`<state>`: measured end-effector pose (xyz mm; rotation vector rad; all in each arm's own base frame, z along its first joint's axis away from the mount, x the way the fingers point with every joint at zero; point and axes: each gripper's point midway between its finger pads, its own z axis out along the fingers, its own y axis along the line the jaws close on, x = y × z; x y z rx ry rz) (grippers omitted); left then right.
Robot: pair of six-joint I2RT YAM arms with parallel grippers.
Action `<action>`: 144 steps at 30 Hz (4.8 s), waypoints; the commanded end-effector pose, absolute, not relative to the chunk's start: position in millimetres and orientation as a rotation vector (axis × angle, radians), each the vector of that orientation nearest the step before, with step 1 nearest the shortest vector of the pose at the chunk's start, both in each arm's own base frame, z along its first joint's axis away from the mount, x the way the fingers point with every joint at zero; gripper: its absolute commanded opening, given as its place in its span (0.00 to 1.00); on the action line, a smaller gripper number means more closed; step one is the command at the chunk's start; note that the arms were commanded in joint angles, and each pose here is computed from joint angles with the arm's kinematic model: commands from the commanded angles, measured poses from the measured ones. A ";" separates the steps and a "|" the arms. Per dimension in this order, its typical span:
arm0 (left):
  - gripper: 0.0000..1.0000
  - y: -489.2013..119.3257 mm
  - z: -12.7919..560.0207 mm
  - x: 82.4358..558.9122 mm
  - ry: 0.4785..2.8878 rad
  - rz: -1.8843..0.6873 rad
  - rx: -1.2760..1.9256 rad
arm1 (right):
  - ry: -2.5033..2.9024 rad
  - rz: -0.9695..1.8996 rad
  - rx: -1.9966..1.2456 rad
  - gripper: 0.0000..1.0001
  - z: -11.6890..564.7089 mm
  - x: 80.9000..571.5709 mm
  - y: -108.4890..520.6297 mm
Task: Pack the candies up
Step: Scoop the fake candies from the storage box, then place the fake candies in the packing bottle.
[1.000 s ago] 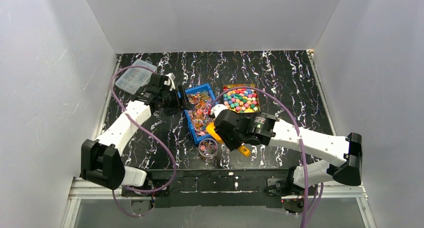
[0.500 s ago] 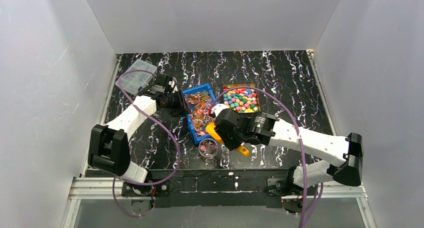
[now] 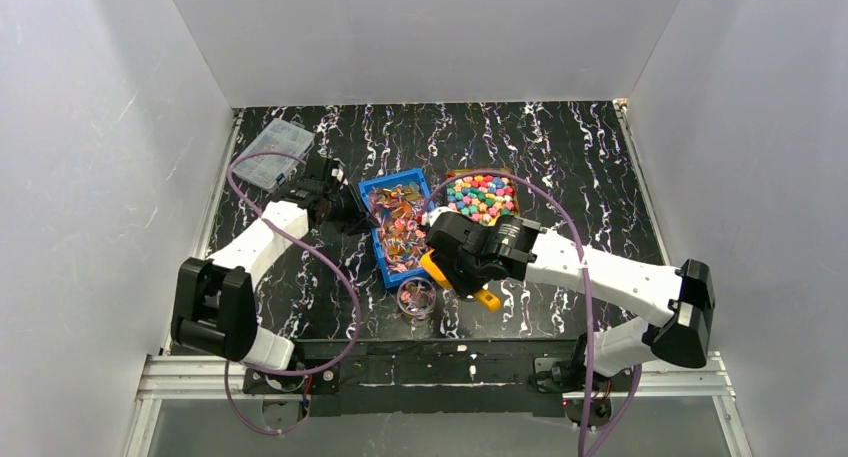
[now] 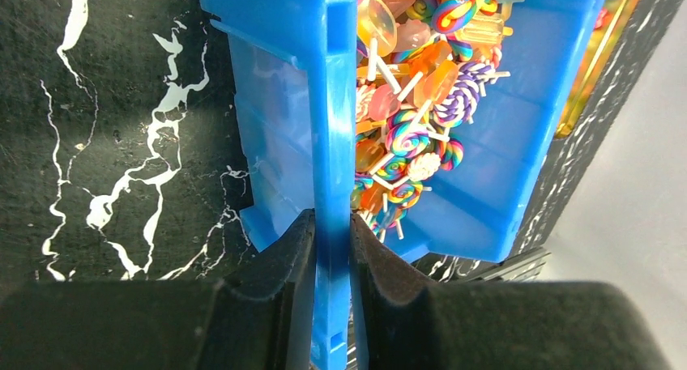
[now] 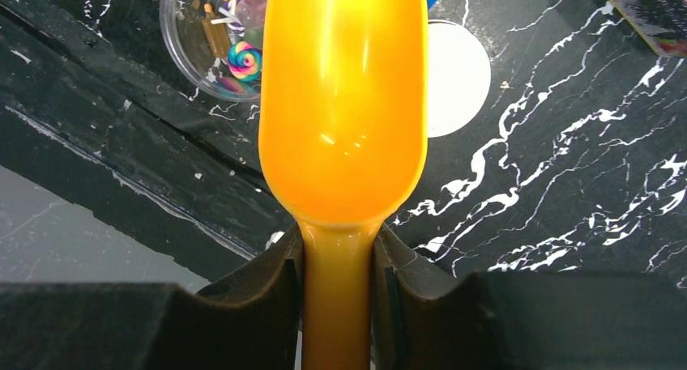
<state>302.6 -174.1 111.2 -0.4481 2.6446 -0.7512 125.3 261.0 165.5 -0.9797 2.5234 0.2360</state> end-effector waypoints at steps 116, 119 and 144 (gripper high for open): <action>0.83 -175.8 176.6 245.0 2.533 -0.769 -0.079 | 2.296 0.497 -1.049 0.01 149.3 172.5 286.0; 0.89 -170.9 177.9 237.3 2.535 -0.749 -0.036 | 2.299 0.501 -1.054 0.01 154.8 163.7 282.5; 0.98 -139.0 163.9 183.5 2.509 -0.655 0.130 | 2.397 0.398 -1.209 0.01 153.0 67.3 256.3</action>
